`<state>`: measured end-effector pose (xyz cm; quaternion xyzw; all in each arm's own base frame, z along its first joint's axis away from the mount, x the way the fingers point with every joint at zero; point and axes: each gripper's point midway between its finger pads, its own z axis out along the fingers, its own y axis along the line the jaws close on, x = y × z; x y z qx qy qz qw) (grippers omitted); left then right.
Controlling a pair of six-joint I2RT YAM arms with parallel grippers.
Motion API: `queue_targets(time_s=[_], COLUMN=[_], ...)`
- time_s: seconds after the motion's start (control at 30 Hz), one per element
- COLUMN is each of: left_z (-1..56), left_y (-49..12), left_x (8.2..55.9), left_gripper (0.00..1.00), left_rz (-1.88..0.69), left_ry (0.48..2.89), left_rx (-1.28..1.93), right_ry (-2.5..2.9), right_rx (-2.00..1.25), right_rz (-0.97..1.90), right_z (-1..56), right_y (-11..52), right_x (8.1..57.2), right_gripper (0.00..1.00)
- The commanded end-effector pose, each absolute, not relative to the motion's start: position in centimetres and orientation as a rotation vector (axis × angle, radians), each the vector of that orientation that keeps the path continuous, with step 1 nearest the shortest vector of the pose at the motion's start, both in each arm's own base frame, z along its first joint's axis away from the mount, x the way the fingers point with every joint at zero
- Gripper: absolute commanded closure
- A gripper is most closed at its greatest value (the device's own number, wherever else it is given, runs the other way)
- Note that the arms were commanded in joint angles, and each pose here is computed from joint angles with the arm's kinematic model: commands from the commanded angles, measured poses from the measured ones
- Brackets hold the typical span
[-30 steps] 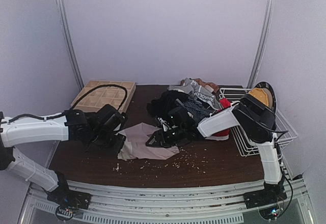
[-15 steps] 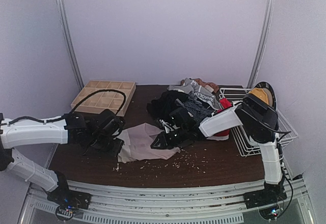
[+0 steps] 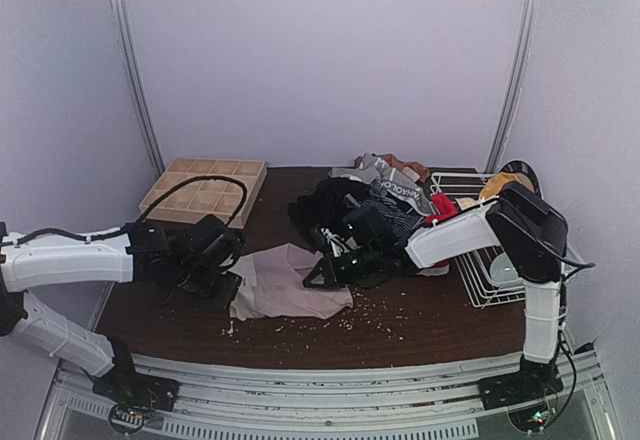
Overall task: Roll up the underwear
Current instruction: Pick up the underwear from the center of the board.
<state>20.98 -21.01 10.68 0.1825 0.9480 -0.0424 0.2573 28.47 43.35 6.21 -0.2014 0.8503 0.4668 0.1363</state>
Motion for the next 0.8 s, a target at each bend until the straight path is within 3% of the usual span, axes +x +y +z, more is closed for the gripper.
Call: queue_targets(time_s=[0.0,0.27,0.47,0.57,0.77], left_z=[13.3,14.8,14.2,14.0,11.4], left_y=[-21.7,-22.7,-23.6,-24.2,-26.0], left_x=[22.0,23.8,25.0,24.2,18.2], left_gripper=[1.0,1.0,1.0,1.0,1.0], left_rz=[-0.133,-0.081,-0.033,-0.115,-0.273], left_ry=[2.498,2.434,2.45,2.444,2.419], left_rx=[0.491,0.52,0.519,0.564,0.847], right_ry=[2.328,2.323,2.325,2.354,2.426], right_rx=[-0.601,-0.596,-0.585,-0.617,-0.619], right_rz=[1.327,1.142,1.072,1.029,0.995], right_z=[10.2,11.5,11.7,10.9,8.1], right_y=[43.4,42.7,42.7,42.8,42.9], right_x=[29.4,31.3,31.9,31.3,29.7], right_gripper=[1.0,0.98,0.63,0.57,0.57])
